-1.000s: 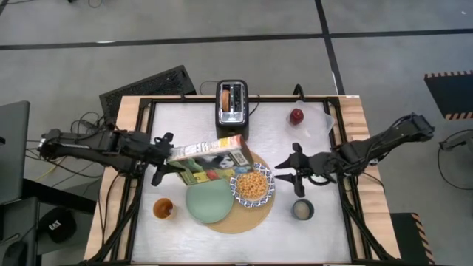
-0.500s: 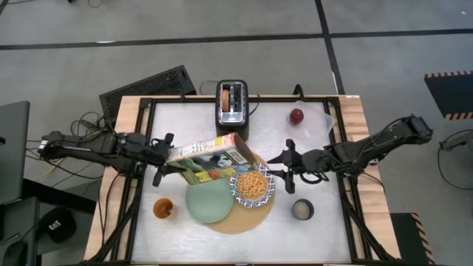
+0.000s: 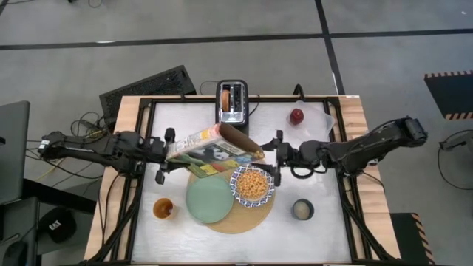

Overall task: Arrange a breakfast setting
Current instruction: Pour the cereal from the cereal box into a bowl

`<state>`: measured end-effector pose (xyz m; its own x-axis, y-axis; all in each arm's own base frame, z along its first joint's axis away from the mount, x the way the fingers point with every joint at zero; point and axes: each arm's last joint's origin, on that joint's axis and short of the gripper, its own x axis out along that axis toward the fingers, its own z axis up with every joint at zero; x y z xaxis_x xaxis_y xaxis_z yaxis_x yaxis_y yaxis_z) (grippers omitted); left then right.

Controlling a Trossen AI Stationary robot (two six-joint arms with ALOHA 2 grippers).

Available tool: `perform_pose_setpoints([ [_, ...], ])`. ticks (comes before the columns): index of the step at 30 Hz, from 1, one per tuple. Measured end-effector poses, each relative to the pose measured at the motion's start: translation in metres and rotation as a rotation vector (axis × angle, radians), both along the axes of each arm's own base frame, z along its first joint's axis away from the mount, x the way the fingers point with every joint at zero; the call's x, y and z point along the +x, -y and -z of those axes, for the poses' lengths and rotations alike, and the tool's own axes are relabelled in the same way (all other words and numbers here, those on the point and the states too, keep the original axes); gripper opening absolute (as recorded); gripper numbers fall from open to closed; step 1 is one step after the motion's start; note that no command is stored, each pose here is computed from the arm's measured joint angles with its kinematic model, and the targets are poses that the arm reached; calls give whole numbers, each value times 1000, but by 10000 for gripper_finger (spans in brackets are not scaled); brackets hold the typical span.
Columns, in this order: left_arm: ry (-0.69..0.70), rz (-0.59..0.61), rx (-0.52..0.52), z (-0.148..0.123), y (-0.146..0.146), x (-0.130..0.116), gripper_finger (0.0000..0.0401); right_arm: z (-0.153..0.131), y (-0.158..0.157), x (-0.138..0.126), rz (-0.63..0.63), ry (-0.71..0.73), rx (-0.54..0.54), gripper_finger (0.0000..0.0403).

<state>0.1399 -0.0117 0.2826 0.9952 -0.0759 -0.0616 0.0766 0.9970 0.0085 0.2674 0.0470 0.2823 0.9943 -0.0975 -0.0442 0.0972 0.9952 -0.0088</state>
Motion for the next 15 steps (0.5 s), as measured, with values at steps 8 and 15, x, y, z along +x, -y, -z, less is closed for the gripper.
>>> perform_pose_setpoints([
  [8, 36, -83, 15, -3, -2, 0, 155, -6, -4, 23, -12, 322, -159, 292],
  [15, 45, -82, 15, -4, -2, 0, 155, -21, 1, 45, -5, 425, -198, 288],
])
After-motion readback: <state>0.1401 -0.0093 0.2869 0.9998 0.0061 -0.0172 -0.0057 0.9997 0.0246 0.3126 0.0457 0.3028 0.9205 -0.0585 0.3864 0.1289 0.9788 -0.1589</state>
